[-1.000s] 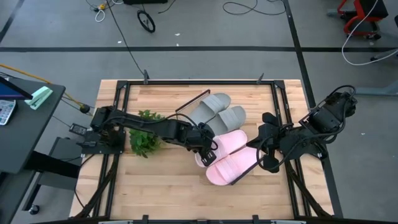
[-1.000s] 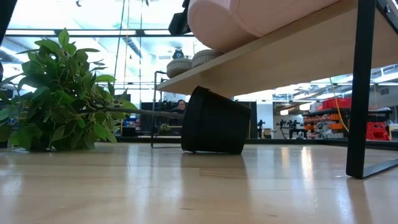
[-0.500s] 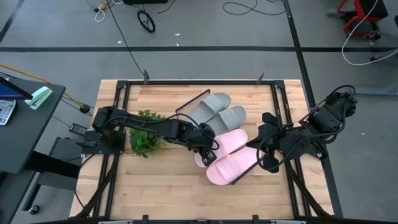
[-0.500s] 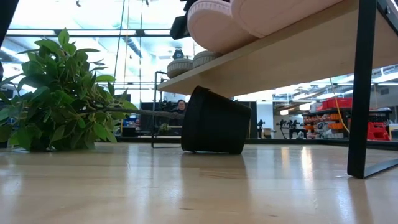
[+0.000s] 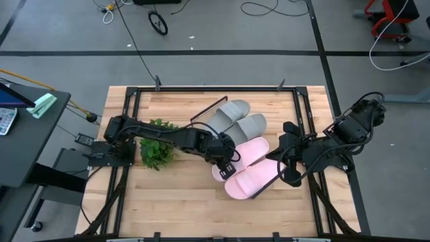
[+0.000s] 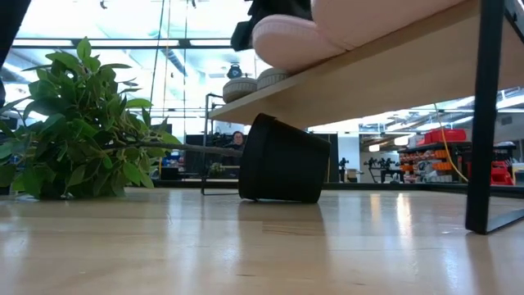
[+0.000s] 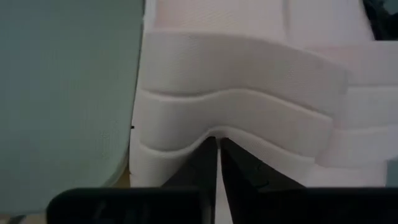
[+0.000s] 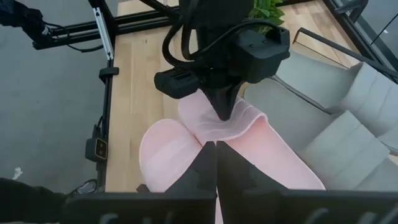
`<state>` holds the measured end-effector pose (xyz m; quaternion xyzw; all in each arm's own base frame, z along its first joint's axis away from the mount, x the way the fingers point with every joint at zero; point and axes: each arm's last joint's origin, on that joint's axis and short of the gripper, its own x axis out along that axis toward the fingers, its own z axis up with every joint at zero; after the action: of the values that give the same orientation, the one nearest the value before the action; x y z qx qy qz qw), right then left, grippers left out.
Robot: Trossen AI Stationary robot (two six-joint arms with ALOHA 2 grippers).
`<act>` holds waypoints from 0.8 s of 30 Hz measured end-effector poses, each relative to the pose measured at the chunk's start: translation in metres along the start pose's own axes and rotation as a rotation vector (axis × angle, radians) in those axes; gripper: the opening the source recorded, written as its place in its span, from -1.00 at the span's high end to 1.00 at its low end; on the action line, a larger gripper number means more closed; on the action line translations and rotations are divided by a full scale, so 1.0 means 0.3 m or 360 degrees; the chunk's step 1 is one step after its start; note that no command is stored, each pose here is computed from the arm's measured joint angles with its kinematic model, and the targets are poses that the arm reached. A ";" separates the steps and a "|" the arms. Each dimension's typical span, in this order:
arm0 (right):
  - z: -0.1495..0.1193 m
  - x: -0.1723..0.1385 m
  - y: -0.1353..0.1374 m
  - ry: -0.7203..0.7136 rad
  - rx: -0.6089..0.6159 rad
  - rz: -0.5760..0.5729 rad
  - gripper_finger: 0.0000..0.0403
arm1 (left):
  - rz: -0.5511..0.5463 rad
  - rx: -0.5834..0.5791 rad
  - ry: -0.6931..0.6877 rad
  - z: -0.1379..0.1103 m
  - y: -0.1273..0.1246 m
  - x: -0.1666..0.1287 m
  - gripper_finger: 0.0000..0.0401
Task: Pick and place slides into the shelf
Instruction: Put the pink slide on the shelf
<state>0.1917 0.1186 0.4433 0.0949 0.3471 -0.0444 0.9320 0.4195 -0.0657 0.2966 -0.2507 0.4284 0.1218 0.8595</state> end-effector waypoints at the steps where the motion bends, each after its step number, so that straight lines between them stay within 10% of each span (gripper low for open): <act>1: 0.000 0.000 0.000 0.0000 0.0000 0.0000 0.99 | -0.0004 0.0025 -0.0017 0.012 -0.007 -0.015 0.84; 11: 0.000 0.000 0.000 0.0000 0.0001 0.0002 0.99 | 0.0030 0.0128 -0.0252 0.095 -0.044 -0.136 0.71; 24: 0.000 0.000 0.000 0.0001 -0.0011 0.0003 0.99 | 0.0054 0.0118 -0.0246 0.104 -0.028 -0.054 0.75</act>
<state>0.1917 0.1187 0.4433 0.0919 0.3473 -0.0422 0.9323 0.4342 -0.0560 0.3281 -0.2012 0.3691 0.1394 0.8966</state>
